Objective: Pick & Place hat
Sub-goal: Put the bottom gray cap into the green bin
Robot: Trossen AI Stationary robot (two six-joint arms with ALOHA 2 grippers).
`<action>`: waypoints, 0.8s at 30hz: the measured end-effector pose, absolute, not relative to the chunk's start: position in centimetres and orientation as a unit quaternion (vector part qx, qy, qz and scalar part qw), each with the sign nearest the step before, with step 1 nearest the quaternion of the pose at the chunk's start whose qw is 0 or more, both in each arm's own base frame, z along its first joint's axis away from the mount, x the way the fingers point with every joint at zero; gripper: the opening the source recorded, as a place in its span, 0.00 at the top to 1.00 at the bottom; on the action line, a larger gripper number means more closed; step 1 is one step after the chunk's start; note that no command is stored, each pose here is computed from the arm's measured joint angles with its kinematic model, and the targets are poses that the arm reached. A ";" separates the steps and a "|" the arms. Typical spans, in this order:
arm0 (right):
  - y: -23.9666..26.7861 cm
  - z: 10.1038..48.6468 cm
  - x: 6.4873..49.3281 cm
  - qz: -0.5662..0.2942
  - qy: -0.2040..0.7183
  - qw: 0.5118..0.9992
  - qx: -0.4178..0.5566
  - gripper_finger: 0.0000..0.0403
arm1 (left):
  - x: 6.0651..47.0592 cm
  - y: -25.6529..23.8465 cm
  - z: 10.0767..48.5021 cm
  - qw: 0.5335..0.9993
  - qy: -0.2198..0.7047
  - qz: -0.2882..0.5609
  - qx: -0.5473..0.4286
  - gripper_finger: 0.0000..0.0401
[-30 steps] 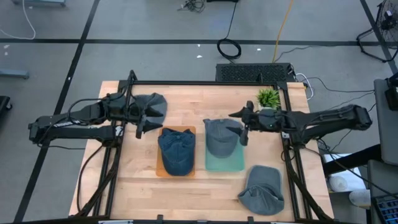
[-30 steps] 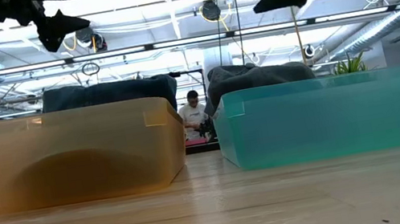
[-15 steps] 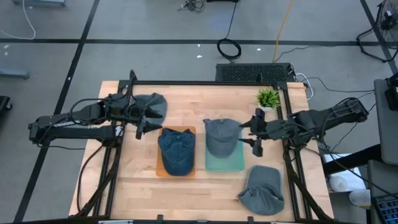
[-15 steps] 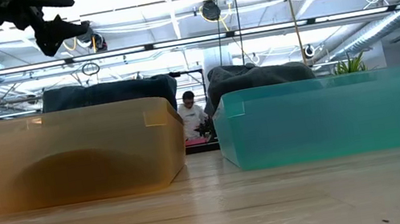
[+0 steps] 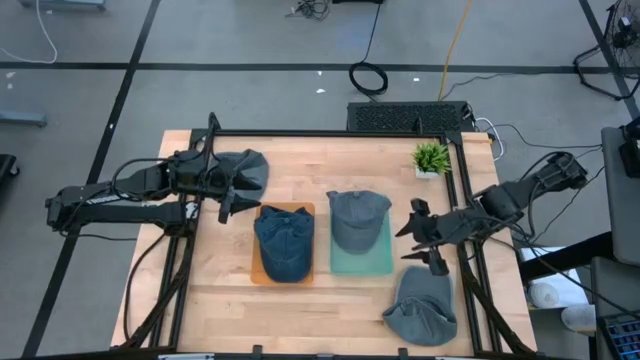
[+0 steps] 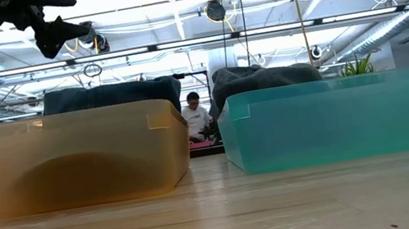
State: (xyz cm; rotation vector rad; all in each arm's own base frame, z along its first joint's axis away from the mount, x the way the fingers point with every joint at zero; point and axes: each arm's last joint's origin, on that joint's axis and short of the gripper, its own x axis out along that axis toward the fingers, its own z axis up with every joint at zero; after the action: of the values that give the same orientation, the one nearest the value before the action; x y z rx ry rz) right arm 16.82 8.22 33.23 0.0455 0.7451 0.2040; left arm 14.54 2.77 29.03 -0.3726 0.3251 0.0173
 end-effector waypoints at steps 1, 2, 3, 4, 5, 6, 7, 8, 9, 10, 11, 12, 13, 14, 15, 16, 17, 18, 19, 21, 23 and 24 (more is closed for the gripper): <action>8.3 33.2 16.8 0.102 0.364 0.926 0.021 0.37 | 14.5 2.8 29.0 0.969 0.161 0.009 -0.186 0.32; 8.4 33.2 16.7 0.105 0.364 0.925 0.020 0.37 | 14.5 2.8 29.0 0.969 0.161 0.009 -0.187 0.32; 8.5 33.2 16.7 0.107 0.364 0.925 0.019 0.37 | 14.5 2.8 29.0 0.969 0.161 0.009 -0.188 0.32; 8.6 33.2 16.6 0.109 0.364 0.925 0.018 0.37 | 14.5 2.8 29.0 0.969 0.161 0.009 -0.188 0.32; 8.7 33.2 16.6 0.112 0.363 0.925 0.016 0.37 | 14.5 2.8 29.0 0.969 0.161 0.009 -0.190 0.32; 8.8 33.2 16.6 0.116 0.363 0.925 0.012 0.37 | 14.5 2.8 29.0 0.968 0.161 0.010 -0.191 0.32; 8.9 33.2 16.6 0.120 0.364 0.924 0.009 0.37 | 14.5 2.8 29.0 0.968 0.161 0.010 -0.194 0.32; 9.2 33.1 16.7 0.123 0.367 0.922 0.006 0.37 | 14.5 2.8 29.0 0.967 0.161 0.011 -0.197 0.32; 9.4 32.9 16.7 0.126 0.371 0.920 0.002 0.37 | 14.5 2.8 29.1 0.967 0.160 0.011 -0.198 0.32; 9.7 32.7 16.9 0.129 0.375 0.918 -0.001 0.37 | 14.5 2.8 29.0 0.967 0.160 0.011 -0.200 0.32; 9.9 32.5 17.0 0.131 0.380 0.916 -0.003 0.37 | 14.5 2.8 29.1 0.966 0.160 0.011 -0.200 0.32; 10.2 32.3 17.1 0.132 0.385 0.913 -0.005 0.37 | 14.5 2.8 29.1 0.966 0.160 0.011 -0.201 0.32; 10.3 32.1 17.3 0.133 0.391 0.911 -0.006 0.37 | 14.5 2.8 29.0 0.966 0.160 0.011 -0.202 0.32; 10.6 31.8 17.4 0.137 0.402 0.905 -0.004 0.37 | 14.5 2.8 29.1 0.966 0.160 0.012 -0.205 0.32; 10.8 31.5 17.5 0.140 0.416 0.899 -0.001 0.37 | 14.5 2.8 29.1 0.965 0.160 0.012 -0.207 0.32; 11.0 31.1 17.7 0.141 0.431 0.891 0.003 0.37 | 14.5 2.8 29.1 0.964 0.160 0.013 -0.210 0.32; 11.3 30.7 17.8 0.141 0.445 0.884 0.005 0.37 | 14.5 2.8 29.0 0.964 0.160 0.013 -0.210 0.32; 11.5 30.3 18.0 0.143 0.461 0.876 0.007 0.37 | 14.5 2.8 29.1 0.964 0.160 0.013 -0.210 0.32; 11.8 29.9 18.1 0.143 0.481 0.865 0.005 0.37 | 14.5 2.8 29.1 0.964 0.160 0.013 -0.210 0.32; 12.3 29.4 18.4 0.139 0.522 0.842 -0.007 0.37 | 14.5 2.8 29.1 0.964 0.160 0.013 -0.211 0.32; 12.7 29.3 18.7 0.128 0.556 0.821 -0.023 0.37 | 14.5 2.8 29.0 0.964 0.160 0.013 -0.211 0.32; 13.0 29.3 18.8 0.125 0.569 0.812 -0.032 0.37 | 14.5 2.8 29.1 0.964 0.160 0.013 -0.211 0.32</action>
State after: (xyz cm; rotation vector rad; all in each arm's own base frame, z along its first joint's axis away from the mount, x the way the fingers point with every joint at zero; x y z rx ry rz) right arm 18.85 12.95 29.35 -0.0676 1.2156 0.2667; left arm 14.54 2.77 29.06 -0.4272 0.3244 0.0262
